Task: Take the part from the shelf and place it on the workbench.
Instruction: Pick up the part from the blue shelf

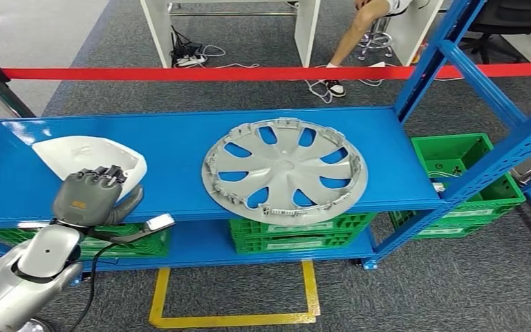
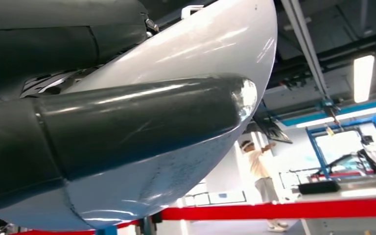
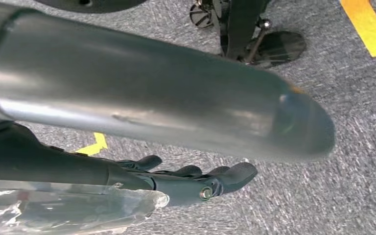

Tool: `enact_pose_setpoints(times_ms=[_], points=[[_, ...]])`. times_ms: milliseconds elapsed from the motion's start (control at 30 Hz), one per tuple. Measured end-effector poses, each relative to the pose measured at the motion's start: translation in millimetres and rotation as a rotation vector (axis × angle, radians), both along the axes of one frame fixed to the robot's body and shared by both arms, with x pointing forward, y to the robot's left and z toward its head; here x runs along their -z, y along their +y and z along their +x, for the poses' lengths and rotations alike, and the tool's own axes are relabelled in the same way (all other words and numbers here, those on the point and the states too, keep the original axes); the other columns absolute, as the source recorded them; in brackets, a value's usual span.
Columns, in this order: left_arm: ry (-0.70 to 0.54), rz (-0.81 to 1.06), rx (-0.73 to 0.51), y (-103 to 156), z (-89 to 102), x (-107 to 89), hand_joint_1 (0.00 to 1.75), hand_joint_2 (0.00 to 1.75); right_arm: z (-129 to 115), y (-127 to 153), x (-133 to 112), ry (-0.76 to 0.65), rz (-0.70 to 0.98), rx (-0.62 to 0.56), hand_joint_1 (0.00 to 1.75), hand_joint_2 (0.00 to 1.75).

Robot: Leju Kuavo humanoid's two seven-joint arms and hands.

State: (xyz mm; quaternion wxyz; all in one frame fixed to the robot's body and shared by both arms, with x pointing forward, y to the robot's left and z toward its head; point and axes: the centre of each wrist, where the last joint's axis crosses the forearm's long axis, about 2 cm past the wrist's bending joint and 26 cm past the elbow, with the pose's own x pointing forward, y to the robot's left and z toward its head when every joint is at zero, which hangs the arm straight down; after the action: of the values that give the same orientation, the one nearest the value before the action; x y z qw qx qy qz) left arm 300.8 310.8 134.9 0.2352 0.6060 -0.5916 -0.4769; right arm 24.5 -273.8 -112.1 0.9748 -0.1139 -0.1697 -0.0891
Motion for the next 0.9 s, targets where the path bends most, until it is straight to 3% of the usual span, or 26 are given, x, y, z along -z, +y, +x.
enact_pose_setpoints(times_ms=[333,700,900], points=[[0.014,-0.016,0.0,-0.9,-7.9,4.5,1.75,0.0,0.5,1.8,0.0,-0.007,0.014,0.001,0.0,0.0],[0.062,-0.015,-0.026,16.0,-32.7,18.8,1.75,0.0,-1.2,3.1,0.2,-0.024,0.041,-0.007,0.0,0.0],[0.052,-0.017,-0.037,20.4,-32.0,13.9,1.75,0.0,-0.7,3.3,0.2,-0.036,0.04,-0.018,0.0,0.0]])
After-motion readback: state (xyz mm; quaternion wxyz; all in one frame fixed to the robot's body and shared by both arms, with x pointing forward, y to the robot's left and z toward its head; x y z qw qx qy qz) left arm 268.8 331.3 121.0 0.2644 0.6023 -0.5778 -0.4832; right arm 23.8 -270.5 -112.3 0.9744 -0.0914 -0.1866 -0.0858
